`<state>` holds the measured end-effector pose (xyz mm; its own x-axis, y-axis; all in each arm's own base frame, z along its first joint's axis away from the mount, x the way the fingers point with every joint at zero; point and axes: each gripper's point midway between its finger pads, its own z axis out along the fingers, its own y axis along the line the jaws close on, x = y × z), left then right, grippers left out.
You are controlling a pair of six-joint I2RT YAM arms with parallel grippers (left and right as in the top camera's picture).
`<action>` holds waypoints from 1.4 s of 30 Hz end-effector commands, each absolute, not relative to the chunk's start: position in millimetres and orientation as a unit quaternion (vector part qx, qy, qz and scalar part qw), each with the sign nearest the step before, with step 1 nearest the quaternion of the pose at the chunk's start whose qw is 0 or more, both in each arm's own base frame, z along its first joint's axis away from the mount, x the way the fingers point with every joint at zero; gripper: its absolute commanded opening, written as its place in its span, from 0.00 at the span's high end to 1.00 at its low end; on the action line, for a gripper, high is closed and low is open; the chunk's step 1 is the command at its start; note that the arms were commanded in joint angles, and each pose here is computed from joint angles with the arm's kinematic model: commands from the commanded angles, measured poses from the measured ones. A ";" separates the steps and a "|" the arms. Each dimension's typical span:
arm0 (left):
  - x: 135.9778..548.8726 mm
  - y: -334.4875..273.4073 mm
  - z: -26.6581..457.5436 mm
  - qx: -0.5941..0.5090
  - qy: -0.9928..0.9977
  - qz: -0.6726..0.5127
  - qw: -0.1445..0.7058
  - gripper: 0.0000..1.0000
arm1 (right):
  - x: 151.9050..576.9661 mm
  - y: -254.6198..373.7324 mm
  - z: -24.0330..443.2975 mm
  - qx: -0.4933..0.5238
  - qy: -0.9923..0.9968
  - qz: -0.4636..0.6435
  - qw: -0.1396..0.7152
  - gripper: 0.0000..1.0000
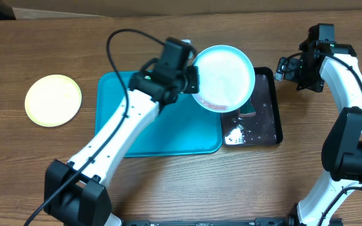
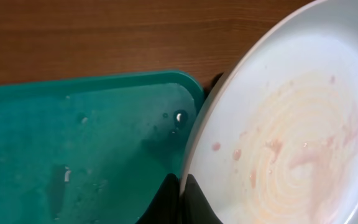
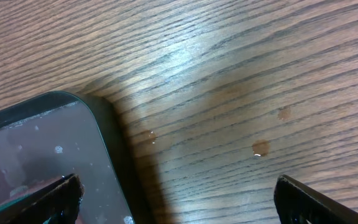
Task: Clean dirty plates on tray and stack at the side
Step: 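Lift the white plate's rim with the left gripper, tilting it up, then carry the white plate left and set it on the plate stack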
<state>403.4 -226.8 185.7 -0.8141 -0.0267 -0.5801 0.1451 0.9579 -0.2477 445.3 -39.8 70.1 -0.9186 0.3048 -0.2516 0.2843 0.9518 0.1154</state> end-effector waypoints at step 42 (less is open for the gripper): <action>323.0 -316.9 310.7 0.220 0.741 0.269 0.574 0.96 | 451.7 -38.6 82.8 0.148 0.976 0.039 0.153 0.00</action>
